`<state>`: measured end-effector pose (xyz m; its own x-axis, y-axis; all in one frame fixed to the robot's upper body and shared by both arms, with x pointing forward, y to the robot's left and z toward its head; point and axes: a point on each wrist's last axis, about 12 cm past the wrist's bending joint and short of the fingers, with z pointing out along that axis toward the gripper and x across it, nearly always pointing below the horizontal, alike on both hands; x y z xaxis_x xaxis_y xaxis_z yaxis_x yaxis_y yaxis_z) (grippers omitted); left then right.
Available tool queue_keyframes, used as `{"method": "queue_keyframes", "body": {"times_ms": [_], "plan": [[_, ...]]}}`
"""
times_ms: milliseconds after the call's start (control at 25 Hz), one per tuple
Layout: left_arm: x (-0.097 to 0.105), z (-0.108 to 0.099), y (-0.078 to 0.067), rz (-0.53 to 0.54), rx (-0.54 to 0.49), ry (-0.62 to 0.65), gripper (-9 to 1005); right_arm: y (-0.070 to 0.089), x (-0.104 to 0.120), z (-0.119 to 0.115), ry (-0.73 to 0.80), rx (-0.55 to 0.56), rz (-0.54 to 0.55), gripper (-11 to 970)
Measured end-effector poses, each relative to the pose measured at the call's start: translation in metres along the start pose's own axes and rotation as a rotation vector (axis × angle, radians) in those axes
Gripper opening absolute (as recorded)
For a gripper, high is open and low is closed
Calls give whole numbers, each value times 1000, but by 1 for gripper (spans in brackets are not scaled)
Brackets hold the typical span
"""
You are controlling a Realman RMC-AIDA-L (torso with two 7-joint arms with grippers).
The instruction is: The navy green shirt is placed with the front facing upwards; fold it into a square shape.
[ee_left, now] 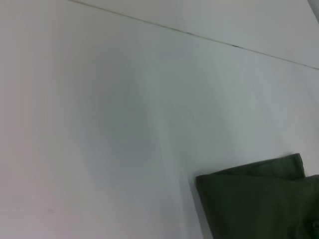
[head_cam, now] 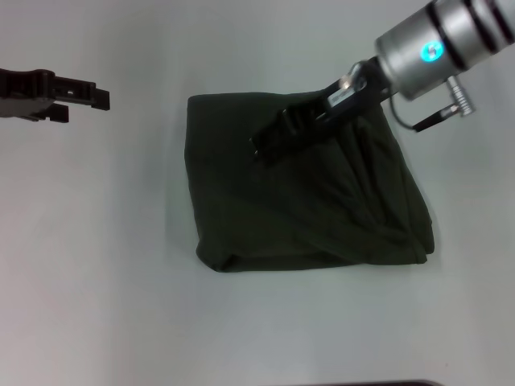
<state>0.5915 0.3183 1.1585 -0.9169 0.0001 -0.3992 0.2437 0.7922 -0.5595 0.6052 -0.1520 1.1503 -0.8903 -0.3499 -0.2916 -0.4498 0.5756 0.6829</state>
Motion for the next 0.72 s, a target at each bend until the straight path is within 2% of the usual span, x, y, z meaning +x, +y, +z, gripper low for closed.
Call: {"method": "queue_keyframes", "body": {"times_ms": [200, 400, 560, 720], "plan": [[0, 1, 0, 2, 2, 2, 902, -6, 0, 14, 55, 149, -6, 567], [1, 2, -1, 2, 4, 3, 902, -18, 1, 7, 37, 222, 16, 567], [1, 3, -1, 3, 6, 4, 902, -28, 1, -19, -4, 272, 44, 566], [1, 3, -1, 3, 6, 3, 902, -43, 4, -63, -85, 356, 109, 566]]}}
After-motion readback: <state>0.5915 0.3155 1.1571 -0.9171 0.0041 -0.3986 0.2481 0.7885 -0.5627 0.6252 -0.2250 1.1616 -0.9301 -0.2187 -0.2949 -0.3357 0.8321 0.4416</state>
